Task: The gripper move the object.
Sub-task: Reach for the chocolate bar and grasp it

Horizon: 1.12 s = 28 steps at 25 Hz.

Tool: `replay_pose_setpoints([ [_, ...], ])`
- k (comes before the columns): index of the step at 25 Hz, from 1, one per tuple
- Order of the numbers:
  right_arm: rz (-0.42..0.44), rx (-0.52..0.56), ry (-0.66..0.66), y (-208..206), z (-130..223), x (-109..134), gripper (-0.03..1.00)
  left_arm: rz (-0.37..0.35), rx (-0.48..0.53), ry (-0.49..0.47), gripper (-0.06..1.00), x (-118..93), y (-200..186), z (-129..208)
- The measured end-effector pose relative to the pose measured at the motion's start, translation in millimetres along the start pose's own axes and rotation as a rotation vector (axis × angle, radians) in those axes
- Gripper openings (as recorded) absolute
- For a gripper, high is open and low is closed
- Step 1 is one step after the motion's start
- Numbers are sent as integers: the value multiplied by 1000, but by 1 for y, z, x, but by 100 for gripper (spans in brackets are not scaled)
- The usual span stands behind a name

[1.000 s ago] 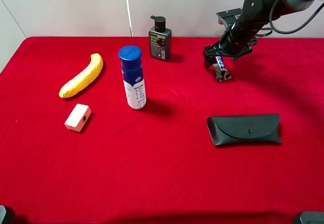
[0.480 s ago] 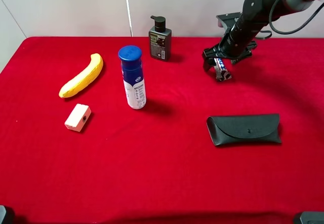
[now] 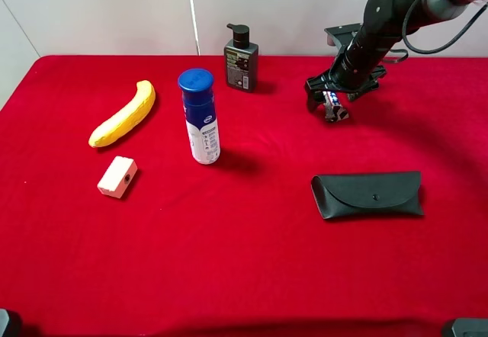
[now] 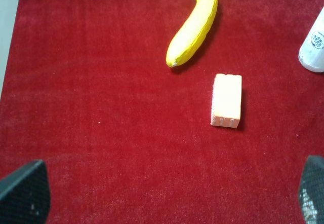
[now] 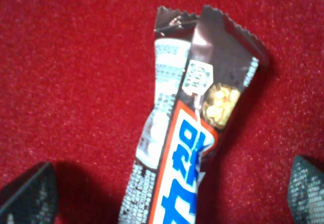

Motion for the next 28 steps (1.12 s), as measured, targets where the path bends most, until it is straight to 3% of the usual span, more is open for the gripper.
replay_pose_setpoints([
  [12, 1, -22, 12, -4, -4, -1, 50, 0, 0, 0, 97, 0, 0, 0],
  [16, 5, -38, 13, -9, -7, -2, 36, 0, 0, 0, 97, 0, 0, 0],
  [23, 12, -64, 12, -17, -12, -3, -2, 0, 0, 0, 97, 0, 0, 0],
  [28, 13, -66, 2, -18, -12, -3, -3, 0, 0, 0, 97, 0, 0, 0],
])
Point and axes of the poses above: a point on each arm's last joint axis where the gripper is mounted, y pointing out along that axis toward the gripper, x along the wrist's bending axis when the last joint is at zero, z = x × y, the point moved 5 cm from there along y, pointing out along that axis toward the gripper, and after that the axes turned 11 degrees about -y, right-handed, at the moved point
